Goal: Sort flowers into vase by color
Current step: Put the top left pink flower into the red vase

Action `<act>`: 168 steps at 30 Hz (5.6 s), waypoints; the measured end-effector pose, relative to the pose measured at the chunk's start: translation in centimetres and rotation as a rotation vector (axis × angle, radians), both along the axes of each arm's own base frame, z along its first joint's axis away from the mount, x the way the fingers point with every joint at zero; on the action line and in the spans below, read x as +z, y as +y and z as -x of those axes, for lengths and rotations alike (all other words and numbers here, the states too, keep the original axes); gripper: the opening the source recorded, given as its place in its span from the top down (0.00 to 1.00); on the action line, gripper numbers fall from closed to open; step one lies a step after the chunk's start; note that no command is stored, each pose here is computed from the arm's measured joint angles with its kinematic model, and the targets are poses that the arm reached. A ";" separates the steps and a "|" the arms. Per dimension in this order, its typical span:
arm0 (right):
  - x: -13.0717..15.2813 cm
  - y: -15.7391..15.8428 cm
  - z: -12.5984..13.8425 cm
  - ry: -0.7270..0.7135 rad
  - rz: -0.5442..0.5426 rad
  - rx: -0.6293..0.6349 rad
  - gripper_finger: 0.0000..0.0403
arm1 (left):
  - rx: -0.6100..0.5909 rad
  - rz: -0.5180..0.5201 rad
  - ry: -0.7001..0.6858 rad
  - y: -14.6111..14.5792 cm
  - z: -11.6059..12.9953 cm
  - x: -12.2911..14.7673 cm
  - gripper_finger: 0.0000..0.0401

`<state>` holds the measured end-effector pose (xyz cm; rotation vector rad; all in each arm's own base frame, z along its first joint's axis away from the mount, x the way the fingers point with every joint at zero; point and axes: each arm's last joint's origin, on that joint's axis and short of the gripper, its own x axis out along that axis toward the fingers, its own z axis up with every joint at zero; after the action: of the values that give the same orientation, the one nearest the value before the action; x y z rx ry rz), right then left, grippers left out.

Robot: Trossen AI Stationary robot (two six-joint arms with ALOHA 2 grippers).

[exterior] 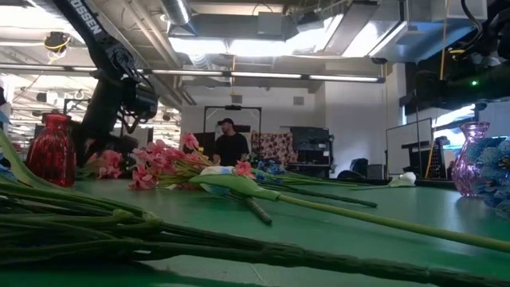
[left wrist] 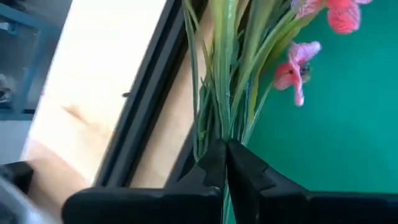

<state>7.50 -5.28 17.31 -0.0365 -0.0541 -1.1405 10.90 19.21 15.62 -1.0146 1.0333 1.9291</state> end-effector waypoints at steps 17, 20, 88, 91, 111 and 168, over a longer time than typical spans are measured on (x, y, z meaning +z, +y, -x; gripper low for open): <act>0.0 0.0 0.0 0.000 0.000 0.000 0.97 | -0.429 -0.279 -0.430 -7.6 -5.1 9.4 1.00; 0.0 0.0 0.0 0.000 0.000 0.000 0.97 | -0.513 -0.368 -0.572 -9.4 -6.8 10.5 1.00; 0.0 0.0 0.0 0.000 0.000 0.000 0.97 | -1.323 -0.043 -0.586 -27.3 -13.7 -1.2 0.54; 0.0 0.0 0.0 0.000 0.000 0.000 0.97 | -1.408 -0.045 -0.646 -27.4 -13.7 -1.8 0.56; 0.0 0.0 0.0 0.000 0.000 0.000 0.97 | -1.440 -0.061 -0.571 -26.8 -12.5 -3.2 0.90; 0.0 0.0 0.0 0.000 0.000 0.000 0.97 | -1.182 -1.233 -0.389 -18.9 2.9 19.2 0.99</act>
<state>7.49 -5.28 17.31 -0.0367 -0.0541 -1.1408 7.98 0.29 34.82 0.0436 -0.0102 0.9177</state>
